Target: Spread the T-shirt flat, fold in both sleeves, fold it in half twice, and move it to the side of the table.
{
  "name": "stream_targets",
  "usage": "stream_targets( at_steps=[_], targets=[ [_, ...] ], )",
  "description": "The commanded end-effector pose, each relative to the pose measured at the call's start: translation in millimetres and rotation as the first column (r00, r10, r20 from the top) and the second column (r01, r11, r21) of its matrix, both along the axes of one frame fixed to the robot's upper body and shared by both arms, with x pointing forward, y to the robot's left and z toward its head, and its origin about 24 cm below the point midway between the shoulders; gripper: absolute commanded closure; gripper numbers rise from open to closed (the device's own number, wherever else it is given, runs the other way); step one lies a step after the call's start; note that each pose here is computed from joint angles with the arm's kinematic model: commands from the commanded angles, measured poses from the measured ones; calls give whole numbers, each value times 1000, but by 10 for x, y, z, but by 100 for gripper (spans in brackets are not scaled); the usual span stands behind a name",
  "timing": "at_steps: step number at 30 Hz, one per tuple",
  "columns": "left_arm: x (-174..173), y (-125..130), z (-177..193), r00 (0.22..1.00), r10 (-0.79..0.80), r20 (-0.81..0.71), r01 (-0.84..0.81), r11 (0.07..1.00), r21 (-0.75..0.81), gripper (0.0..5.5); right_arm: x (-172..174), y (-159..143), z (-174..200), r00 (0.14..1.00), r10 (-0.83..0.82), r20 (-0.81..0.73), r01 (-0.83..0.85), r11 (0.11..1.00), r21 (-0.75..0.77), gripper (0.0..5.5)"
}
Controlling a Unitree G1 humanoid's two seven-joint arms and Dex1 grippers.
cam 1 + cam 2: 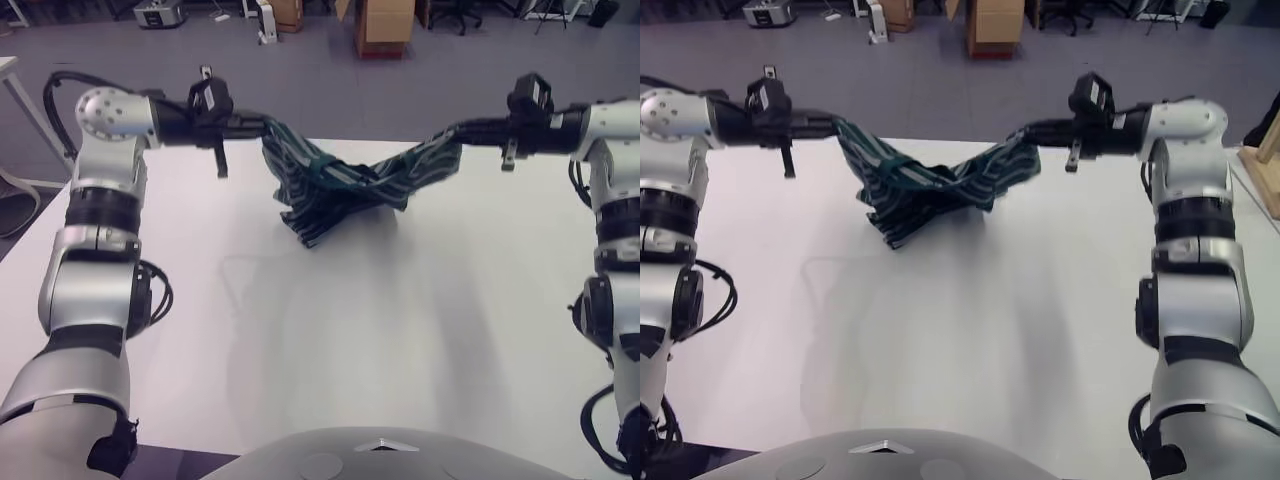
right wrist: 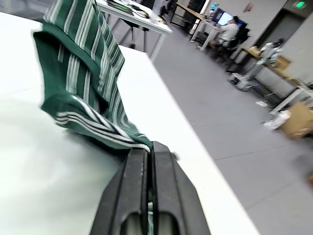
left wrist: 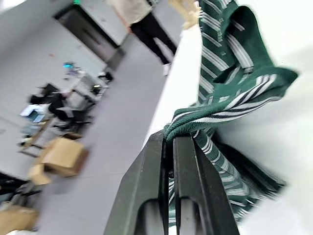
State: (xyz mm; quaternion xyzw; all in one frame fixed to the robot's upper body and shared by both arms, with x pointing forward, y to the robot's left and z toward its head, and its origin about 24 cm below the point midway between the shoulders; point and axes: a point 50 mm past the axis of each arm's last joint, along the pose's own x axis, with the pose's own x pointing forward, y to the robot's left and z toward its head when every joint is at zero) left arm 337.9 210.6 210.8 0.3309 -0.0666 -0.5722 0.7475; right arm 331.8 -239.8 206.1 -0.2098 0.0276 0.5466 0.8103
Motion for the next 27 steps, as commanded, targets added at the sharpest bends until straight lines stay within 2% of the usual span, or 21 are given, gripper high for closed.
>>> stream_targets(
  at_steps=[1,6,9,13,17,20,24,27],
  targets=[
    [-753,-48,-235,980,-137,-146,149,986,74,546,-676,90,-56,994,91,-62,-92,996,-19,550],
    [-1139,-247,-358,955,-162,-250,156,987,-40,546,-1067,50,-121,974,119,-191,-133,989,-64,550],
    [-1229,-255,-479,943,-116,-313,99,993,-71,546,-1132,-6,-160,972,74,-221,-97,991,-95,550],
    [-831,-185,-363,962,24,-272,-73,982,-173,546,-676,49,-51,997,-42,-63,41,999,-27,550],
    [-438,-270,93,992,41,-122,-76,953,-292,546,-245,123,318,992,-94,84,87,993,80,550],
    [-15,-306,337,991,114,-76,-132,942,-309,546,151,165,566,970,-186,156,170,979,111,550],
    [502,-307,466,948,315,-53,-318,915,-249,546,578,290,685,921,-326,213,318,945,74,550],
    [673,-352,844,888,458,27,-426,844,-325,546,719,444,936,868,-405,287,382,914,132,550]
  ],
)
